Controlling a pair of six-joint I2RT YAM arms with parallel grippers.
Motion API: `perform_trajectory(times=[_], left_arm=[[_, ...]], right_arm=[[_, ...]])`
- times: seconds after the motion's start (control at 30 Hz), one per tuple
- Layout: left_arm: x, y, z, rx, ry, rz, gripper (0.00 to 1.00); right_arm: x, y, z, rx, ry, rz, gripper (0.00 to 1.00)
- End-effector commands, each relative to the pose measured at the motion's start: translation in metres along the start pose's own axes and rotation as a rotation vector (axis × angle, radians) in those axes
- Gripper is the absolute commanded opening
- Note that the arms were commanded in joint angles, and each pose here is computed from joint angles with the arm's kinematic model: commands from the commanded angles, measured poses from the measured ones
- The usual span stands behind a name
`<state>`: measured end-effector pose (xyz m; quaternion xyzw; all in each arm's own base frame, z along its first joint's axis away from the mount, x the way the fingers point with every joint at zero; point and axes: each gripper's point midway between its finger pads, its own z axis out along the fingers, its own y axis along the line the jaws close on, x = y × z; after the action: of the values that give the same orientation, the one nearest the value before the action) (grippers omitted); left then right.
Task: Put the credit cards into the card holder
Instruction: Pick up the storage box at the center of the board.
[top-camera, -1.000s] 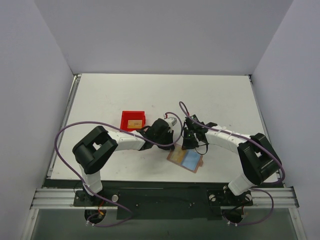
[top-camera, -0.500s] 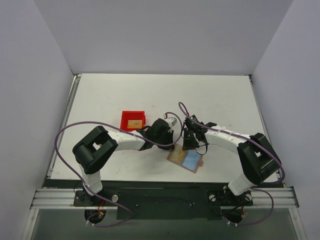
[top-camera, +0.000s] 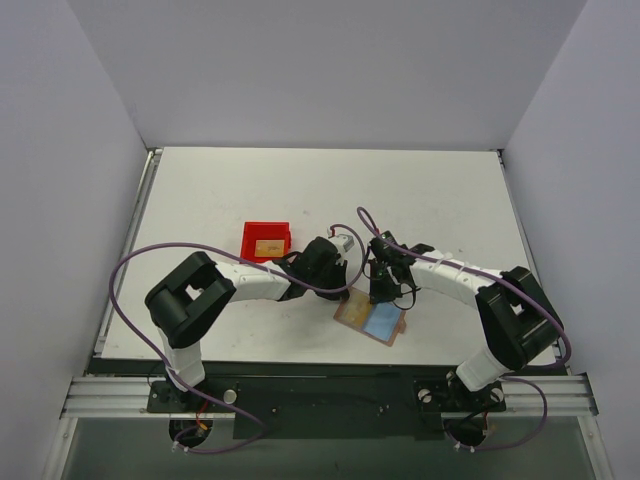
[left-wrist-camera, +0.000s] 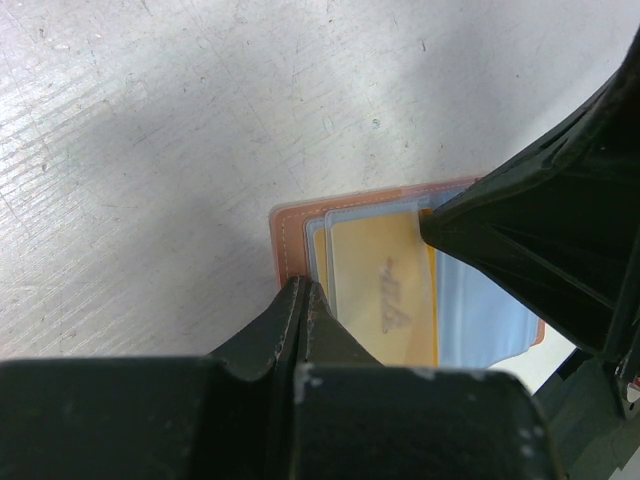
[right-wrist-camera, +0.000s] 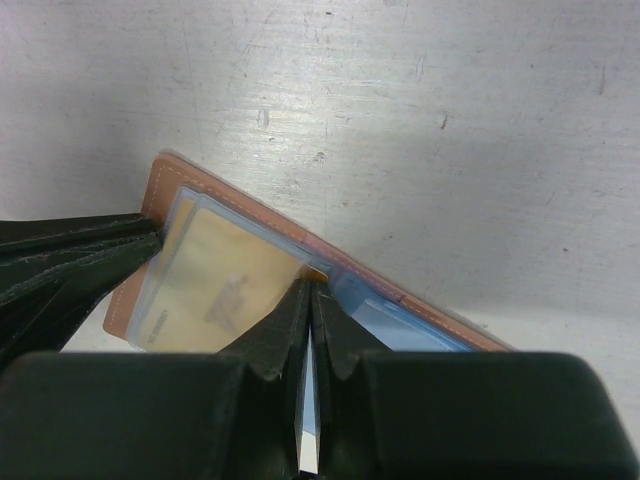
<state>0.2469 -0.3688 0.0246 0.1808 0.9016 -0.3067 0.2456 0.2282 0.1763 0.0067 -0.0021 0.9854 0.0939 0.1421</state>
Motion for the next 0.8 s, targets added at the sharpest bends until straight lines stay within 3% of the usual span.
perform_trajectory(times=[0.0,0.33,0.57,0.77], left_arm=[[-0.002,0.0,0.004,-0.003,-0.003,0.009,0.0],[0.0,0.004,0.002,-0.022,-0.003,0.003,0.0],[0.004,0.013,-0.004,-0.056,-0.006,-0.024,0.0],[0.015,0.026,-0.016,-0.099,-0.006,-0.059,0.0]], right_arm=[[0.011,-0.013,-0.01,0.067,0.041,-0.026,0.0],[-0.01,-0.016,-0.033,0.068,-0.073,0.015,0.0],[-0.001,-0.024,-0.049,0.1,-0.042,0.058,0.0],[0.003,-0.007,-0.044,0.02,-0.014,0.062,0.0]])
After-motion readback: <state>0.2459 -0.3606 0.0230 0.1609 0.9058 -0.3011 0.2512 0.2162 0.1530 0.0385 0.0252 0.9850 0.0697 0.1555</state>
